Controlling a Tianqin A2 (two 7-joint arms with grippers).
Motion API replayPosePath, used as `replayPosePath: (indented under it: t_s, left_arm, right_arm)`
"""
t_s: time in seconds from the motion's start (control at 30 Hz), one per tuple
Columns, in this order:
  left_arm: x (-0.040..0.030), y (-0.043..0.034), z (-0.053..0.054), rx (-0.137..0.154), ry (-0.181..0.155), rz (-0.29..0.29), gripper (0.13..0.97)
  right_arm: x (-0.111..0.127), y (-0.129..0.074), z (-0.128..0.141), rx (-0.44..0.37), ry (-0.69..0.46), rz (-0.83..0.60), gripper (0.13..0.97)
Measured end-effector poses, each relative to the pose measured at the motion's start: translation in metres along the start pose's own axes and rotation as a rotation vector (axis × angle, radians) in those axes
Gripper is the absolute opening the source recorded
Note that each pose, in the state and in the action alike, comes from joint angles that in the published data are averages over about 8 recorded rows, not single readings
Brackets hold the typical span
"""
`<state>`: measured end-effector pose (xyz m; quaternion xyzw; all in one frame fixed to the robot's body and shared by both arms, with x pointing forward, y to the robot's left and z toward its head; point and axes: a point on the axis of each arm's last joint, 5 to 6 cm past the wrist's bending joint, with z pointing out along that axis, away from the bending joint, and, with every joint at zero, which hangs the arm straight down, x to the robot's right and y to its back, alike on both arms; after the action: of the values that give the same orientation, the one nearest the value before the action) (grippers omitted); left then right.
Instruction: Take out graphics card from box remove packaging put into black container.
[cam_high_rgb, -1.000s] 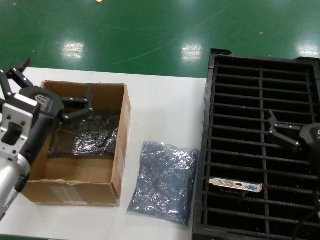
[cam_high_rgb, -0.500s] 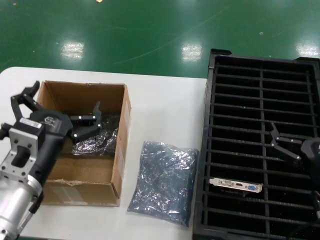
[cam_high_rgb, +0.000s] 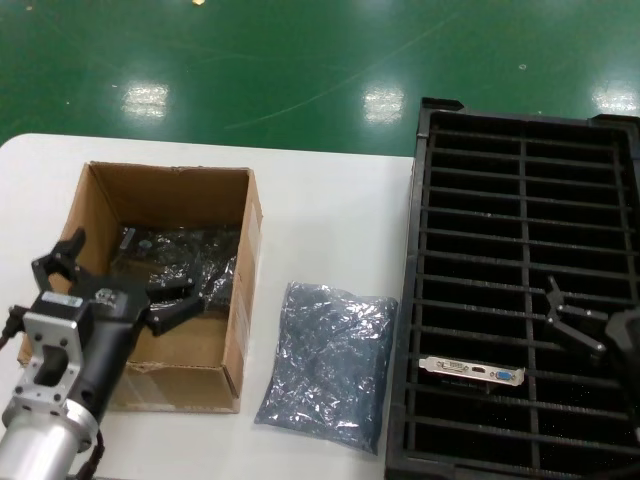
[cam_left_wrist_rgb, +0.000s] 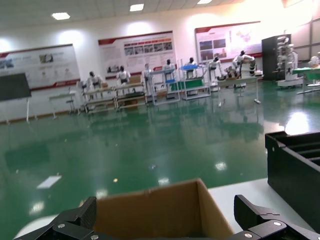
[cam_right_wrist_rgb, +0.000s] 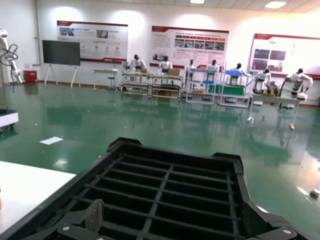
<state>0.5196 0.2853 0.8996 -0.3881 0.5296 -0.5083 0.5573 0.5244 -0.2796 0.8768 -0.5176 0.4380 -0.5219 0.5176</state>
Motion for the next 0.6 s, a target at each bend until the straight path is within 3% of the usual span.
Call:
replayPosePath:
  t_s: [0.33,0.6]
  left_arm:
    - [0.0102,0.0269,-0.015,-0.081,-0.035,-0.085,0.966]
    - [0.0121,0.0322,-0.018,-0.100,-0.042,-0.101,0.966]
  right_arm:
    - [-0.002,0.014,-0.012,-0.042,0.025,0.010,0.966]
    - [-0.002,0.016,-0.015,-0.051,0.030,0.012,0.966]
